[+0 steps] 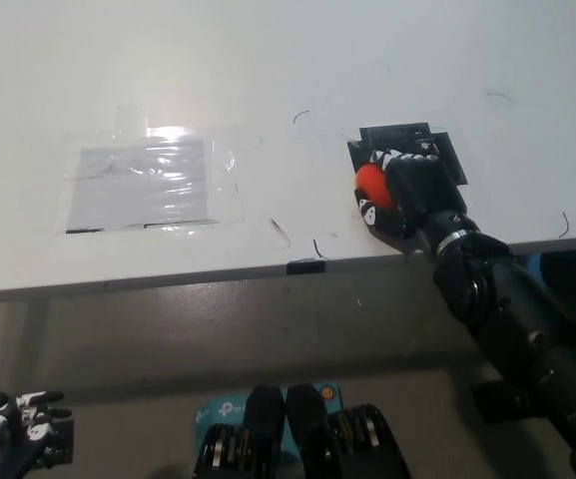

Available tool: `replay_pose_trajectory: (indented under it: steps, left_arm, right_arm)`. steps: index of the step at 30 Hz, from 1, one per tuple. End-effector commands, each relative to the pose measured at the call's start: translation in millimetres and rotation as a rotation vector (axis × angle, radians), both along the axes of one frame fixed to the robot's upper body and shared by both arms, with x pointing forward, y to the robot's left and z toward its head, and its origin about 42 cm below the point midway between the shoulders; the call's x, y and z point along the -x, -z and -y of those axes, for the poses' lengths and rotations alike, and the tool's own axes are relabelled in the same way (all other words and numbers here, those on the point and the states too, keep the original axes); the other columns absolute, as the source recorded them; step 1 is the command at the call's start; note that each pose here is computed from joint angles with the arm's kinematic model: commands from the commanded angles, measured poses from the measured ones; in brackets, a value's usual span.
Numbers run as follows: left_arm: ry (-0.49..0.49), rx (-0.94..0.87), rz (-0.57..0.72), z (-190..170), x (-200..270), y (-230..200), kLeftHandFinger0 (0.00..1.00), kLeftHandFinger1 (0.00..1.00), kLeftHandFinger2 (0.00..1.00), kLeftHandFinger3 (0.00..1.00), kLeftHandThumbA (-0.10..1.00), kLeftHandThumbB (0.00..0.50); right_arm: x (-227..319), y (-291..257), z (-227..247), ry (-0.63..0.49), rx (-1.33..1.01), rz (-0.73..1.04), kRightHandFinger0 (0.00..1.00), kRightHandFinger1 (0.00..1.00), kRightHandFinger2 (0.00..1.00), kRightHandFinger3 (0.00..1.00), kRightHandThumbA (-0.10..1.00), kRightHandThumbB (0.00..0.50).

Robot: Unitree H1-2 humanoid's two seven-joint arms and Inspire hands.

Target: The robot uses right hand to squeeze a small tennis ball placed on the black area of the table

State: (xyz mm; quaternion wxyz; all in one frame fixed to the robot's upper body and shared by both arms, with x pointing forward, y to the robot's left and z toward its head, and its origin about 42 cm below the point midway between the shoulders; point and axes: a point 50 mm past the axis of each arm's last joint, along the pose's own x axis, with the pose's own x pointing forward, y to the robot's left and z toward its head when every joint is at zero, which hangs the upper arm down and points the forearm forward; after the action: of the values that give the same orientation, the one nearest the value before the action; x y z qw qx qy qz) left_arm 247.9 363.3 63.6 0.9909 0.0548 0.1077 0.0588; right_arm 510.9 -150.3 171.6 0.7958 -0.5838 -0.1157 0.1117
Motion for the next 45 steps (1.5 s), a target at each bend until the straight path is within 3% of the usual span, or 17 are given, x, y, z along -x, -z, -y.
replay_pose_trajectory:
  steps: [1,2,3,4,5,7,8,10,11,13,15,18,21,33,37,40,45]
  left_arm:
    - [0.026,-0.021,0.035,-7,-5,-12,0.23,0.33,0.51,0.56,0.24,0.145]
    - [0.025,-0.021,0.034,-6,-5,-13,0.23,0.33,0.51,0.56,0.24,0.145]
    - [0.028,-0.022,0.031,-7,-6,-12,0.22,0.33,0.51,0.55,0.24,0.144]
    - [0.027,-0.026,0.03,-7,-6,-11,0.23,0.34,0.51,0.56,0.24,0.152]
    - [0.028,-0.022,0.034,-8,-6,-10,0.22,0.34,0.51,0.57,0.25,0.157]
    - [0.03,-0.021,0.035,-8,-6,-10,0.22,0.33,0.52,0.57,0.24,0.152]
    - [0.03,-0.023,0.033,-8,-6,-10,0.2,0.31,0.51,0.57,0.25,0.149]
    - [0.03,-0.02,0.036,-8,-6,-10,0.19,0.31,0.5,0.56,0.25,0.151]
    - [0.029,-0.026,0.044,-11,-8,-12,0.19,0.3,0.49,0.54,0.26,0.154]
    - [0.029,-0.037,0.043,-12,-9,-12,0.21,0.32,0.49,0.55,0.3,0.165]
    - [0.028,-0.033,0.041,-13,-9,-12,0.21,0.31,0.48,0.55,0.31,0.162]
    - [0.034,-0.034,0.05,-12,-9,-13,0.21,0.31,0.44,0.54,0.31,0.147]
    - [0.032,-0.025,0.051,-12,-9,-13,0.19,0.28,0.39,0.53,0.32,0.157]
    - [0.031,-0.031,0.043,-14,-10,-10,0.15,0.21,0.31,0.52,0.38,0.158]
    - [0.012,-0.013,0.042,-14,-7,-9,0.13,0.2,0.3,0.48,0.36,0.163]
    - [0.009,-0.023,0.042,-17,-4,-9,0.13,0.21,0.32,0.48,0.37,0.151]
    - [0.007,-0.03,0.029,-17,2,-5,0.15,0.22,0.32,0.47,0.38,0.153]
  right_arm:
    - [-3,7,6,0.044,0.095,-0.105,0.43,0.67,0.81,0.84,-0.1,0.0]
    - [-3,8,6,0.042,0.098,-0.103,0.43,0.67,0.81,0.85,-0.1,0.0]
    - [-2,9,6,0.037,0.129,-0.111,0.88,1.0,1.0,1.0,-0.1,0.018]
    - [-2,9,6,0.039,0.146,-0.123,1.0,1.0,1.0,1.0,-0.03,0.016]
    - [-2,9,5,0.042,0.16,-0.12,1.0,1.0,1.0,1.0,0.07,0.031]
    - [-2,8,4,0.041,0.156,-0.124,1.0,1.0,1.0,1.0,0.14,0.053]
    - [-1,6,3,0.038,0.103,-0.127,1.0,1.0,1.0,1.0,0.21,0.133]
    - [1,3,1,0.037,0.091,-0.114,1.0,1.0,1.0,1.0,0.34,0.226]
    - [1,-2,-4,0.032,0.083,-0.11,1.0,1.0,1.0,1.0,0.57,0.348]
    - [1,-5,-6,0.026,0.073,-0.106,1.0,1.0,1.0,1.0,0.69,0.444]
    - [2,-8,-9,0.02,0.056,-0.087,1.0,1.0,1.0,1.0,0.75,0.492]
    - [6,-16,-14,0.022,0.033,-0.054,1.0,1.0,1.0,1.0,0.87,0.5]
    - [9,-21,-18,0.019,0.021,-0.046,1.0,1.0,1.0,1.0,0.89,0.5]
    - [40,-62,12,0.003,-0.187,0.088,1.0,1.0,1.0,1.0,0.79,0.5]
    - [51,-73,20,-0.021,-0.212,0.128,1.0,1.0,1.0,1.0,0.81,0.5]
    - [70,-83,36,-0.032,-0.244,0.16,1.0,1.0,1.0,1.0,0.75,0.476]
    - [94,-92,58,-0.002,-0.276,0.194,1.0,1.0,1.0,1.0,0.72,0.48]
